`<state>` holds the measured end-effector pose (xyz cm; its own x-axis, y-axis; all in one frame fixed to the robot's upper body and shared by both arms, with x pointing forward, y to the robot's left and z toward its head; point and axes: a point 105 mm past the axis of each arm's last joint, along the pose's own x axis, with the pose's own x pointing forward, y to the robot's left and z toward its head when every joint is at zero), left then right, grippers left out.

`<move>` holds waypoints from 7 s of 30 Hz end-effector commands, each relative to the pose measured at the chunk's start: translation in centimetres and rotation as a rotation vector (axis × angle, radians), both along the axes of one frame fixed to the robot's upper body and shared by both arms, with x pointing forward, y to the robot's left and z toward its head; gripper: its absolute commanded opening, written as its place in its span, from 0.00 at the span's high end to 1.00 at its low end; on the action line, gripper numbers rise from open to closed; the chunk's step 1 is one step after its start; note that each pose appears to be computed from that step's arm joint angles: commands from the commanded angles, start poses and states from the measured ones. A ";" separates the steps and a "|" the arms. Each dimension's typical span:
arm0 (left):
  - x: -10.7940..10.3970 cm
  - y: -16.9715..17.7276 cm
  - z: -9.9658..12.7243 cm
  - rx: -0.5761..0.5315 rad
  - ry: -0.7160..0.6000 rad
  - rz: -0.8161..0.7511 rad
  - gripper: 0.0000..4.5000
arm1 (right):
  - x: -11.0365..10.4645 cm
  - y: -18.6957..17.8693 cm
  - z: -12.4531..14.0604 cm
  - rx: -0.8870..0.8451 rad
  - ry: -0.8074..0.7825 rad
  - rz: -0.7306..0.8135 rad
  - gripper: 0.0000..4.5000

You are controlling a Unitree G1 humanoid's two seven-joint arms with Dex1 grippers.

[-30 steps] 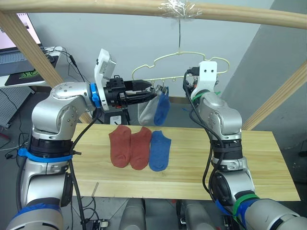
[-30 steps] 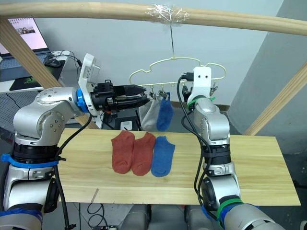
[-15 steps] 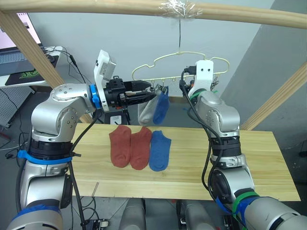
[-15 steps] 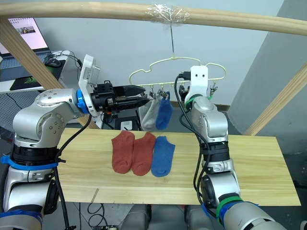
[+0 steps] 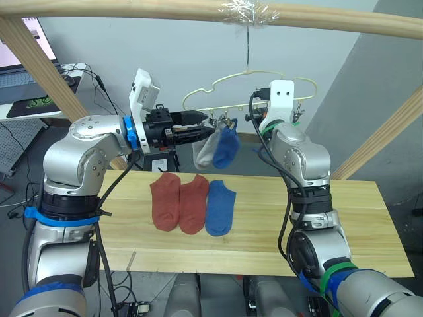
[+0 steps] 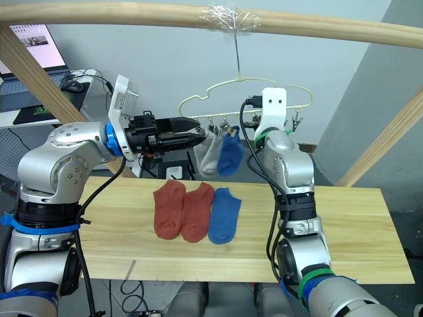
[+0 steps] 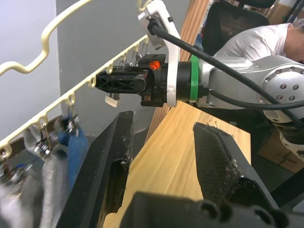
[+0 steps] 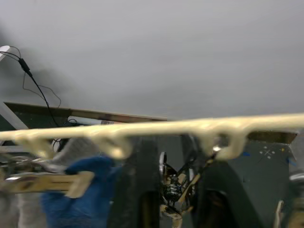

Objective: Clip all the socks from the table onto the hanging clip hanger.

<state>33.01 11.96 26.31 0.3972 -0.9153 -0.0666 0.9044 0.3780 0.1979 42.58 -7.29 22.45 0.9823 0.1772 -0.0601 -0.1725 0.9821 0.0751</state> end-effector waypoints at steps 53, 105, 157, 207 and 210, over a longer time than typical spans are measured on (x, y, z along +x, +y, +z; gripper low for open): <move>5.4 -5.9 -24.2 0.638 0.277 0.123 0.01 | -0.3 0.7 3.8 0.024 -0.090 0.033 0.96; 8.0 -10.7 -9.7 0.060 0.081 0.105 1.00 | -1.6 0.9 4.0 0.167 0.034 0.058 0.96; 9.2 -11.9 -4.7 -0.095 0.054 0.132 1.00 | -1.6 1.2 3.0 0.180 0.067 0.059 0.88; -0.1 -2.4 -1.0 0.036 0.040 -0.185 0.22 | -8.6 -2.8 -1.1 -0.024 -0.040 -0.069 0.31; -0.3 -2.2 -0.2 0.029 0.030 -0.197 0.22 | -8.5 -2.7 -0.4 0.006 -0.074 -0.089 0.31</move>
